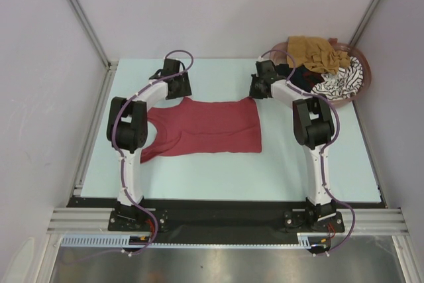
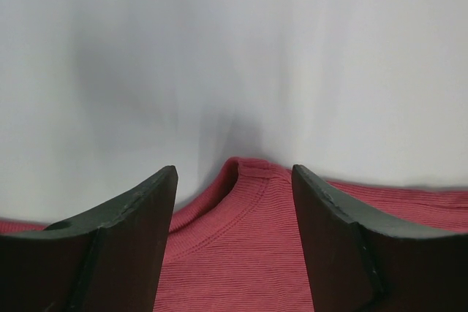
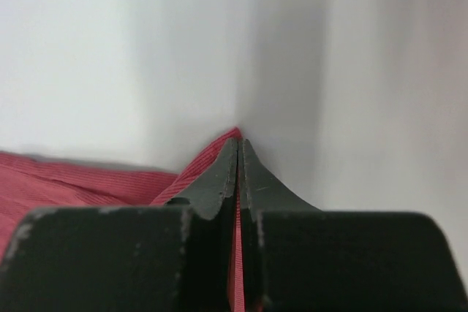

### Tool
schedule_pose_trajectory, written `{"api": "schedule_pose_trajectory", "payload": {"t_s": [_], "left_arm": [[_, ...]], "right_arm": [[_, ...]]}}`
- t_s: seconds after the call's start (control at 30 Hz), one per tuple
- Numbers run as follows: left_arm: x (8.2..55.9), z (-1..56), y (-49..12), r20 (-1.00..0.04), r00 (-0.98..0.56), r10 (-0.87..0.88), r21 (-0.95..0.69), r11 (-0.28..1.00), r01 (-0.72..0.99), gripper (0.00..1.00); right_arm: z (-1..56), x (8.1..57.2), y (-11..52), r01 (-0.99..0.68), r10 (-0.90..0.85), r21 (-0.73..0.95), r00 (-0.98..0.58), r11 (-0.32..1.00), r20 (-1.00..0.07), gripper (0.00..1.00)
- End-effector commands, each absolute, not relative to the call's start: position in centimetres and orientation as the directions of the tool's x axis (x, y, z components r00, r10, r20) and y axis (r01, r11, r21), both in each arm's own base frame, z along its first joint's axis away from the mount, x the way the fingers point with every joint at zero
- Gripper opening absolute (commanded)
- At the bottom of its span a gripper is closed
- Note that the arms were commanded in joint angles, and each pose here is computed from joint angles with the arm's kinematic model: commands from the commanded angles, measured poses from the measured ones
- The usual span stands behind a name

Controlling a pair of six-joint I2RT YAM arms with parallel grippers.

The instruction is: Fold and stack the tank tops

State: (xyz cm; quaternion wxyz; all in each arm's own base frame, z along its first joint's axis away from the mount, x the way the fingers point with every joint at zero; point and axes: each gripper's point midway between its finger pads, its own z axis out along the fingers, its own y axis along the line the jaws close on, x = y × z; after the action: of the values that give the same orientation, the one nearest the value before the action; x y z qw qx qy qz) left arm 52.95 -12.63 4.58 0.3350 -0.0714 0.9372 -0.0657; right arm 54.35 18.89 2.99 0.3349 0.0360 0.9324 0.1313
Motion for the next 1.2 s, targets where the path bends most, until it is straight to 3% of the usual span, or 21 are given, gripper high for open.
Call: {"api": "schedule_pose_trajectory", "payload": {"t_s": [0.0, 0.27, 0.9, 0.97, 1.0, 1.1, 1.17], "left_arm": [[54.0, 7.4, -13.1, -0.678, -0.713, -0.176, -0.206, 0.978, -0.046, 0.69], [53.6, 7.6, -13.1, -0.701, -0.686, -0.193, -0.225, 0.973, -0.044, 0.68], [54.5, 7.4, -13.8, -0.702, -0.681, -0.208, -0.251, 0.967, -0.037, 0.69], [54.6, 7.1, -14.0, -0.692, -0.692, -0.205, -0.254, 0.967, -0.033, 0.62], [54.7, 6.9, -14.0, -0.687, -0.697, -0.205, -0.257, 0.966, -0.031, 0.49], [54.3, 6.6, -14.9, -0.669, -0.717, -0.197, -0.284, 0.959, 0.001, 0.33], [53.8, 6.1, -14.8, -0.663, -0.723, -0.196, -0.282, 0.959, -0.001, 0.31]], "right_arm": [[7.7, 55.5, 18.9, -0.040, 0.180, 0.286, -0.694, 0.957, -0.697, 0.00], [11.1, 55.1, 16.5, 0.017, 0.265, 0.312, -0.574, 0.950, -0.775, 0.00], [9.9, 55.3, 18.0, -0.056, 0.286, 0.403, -0.615, 0.914, -0.734, 0.00], [9.8, 55.3, 18.1, -0.059, 0.285, 0.405, -0.620, 0.912, -0.731, 0.00], [9.9, 55.3, 18.2, -0.062, 0.284, 0.405, -0.618, 0.912, -0.733, 0.00], [9.7, 55.3, 18.1, -0.062, 0.281, 0.403, -0.621, 0.913, -0.731, 0.00], [9.7, 55.3, 18.2, -0.064, 0.281, 0.405, -0.622, 0.912, -0.731, 0.00]]}}
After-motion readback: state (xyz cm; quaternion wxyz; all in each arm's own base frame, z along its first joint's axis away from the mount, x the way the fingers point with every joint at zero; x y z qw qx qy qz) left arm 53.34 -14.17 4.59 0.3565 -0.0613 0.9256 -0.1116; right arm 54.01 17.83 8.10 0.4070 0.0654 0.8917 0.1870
